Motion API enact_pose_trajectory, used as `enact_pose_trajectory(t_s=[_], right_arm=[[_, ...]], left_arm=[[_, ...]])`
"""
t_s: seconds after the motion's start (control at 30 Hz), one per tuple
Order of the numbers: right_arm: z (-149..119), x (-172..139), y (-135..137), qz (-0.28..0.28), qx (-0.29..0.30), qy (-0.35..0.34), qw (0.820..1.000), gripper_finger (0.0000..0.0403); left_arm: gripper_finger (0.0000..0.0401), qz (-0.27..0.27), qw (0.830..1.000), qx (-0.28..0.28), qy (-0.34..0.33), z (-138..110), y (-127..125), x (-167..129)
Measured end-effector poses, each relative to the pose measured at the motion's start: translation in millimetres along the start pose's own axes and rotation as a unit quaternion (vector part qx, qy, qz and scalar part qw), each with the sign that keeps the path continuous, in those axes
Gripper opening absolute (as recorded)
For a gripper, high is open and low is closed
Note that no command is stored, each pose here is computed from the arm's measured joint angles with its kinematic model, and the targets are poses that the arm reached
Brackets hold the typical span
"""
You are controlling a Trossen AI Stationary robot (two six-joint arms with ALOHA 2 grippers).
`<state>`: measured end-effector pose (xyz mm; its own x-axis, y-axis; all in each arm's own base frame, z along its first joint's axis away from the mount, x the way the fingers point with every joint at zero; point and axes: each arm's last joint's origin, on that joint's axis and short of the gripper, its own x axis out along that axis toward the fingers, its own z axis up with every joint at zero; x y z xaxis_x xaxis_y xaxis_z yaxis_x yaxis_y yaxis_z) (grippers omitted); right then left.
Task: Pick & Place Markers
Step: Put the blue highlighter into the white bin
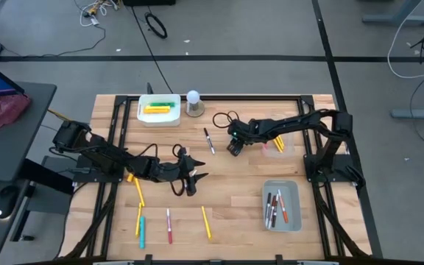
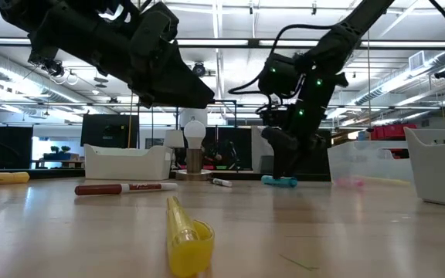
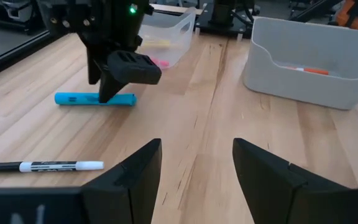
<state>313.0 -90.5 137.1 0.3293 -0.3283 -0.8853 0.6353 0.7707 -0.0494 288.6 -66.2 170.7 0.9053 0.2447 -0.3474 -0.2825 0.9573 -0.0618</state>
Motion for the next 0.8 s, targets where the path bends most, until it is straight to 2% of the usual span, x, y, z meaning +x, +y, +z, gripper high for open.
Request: enact_pose_trajectory(t_s=[0.2, 0.47, 0.67, 0.8], right_arm=[[-14.2, 6.4, 3.8, 0.015, -0.004, 0.010, 1.000, 0.0169], [-21.0, 5.4, 16.3, 0.031, -0.055, -0.010, 0.998, 0.0046], [-18.5, -5.9, 52.4, 0.100, -0.115, -0.098, 0.984, 0.0045], [-14.9, -22.1, 84.0, 0.154, -0.142, -0.199, 0.957, 0.0045]], left_arm=[[0.0204, 0.000, 1.000, -0.001, -0.002, 0.4, 0.1, 0.1], [0.0204, 0.000, 1.000, 0.000, -0.002, 0.7, 0.1, -0.1], [0.0204, 0.000, 1.000, 0.013, 0.017, 14.3, 5.0, -22.2], [0.0204, 0.002, 1.000, 0.025, 0.015, 24.8, 5.8, -42.9]])
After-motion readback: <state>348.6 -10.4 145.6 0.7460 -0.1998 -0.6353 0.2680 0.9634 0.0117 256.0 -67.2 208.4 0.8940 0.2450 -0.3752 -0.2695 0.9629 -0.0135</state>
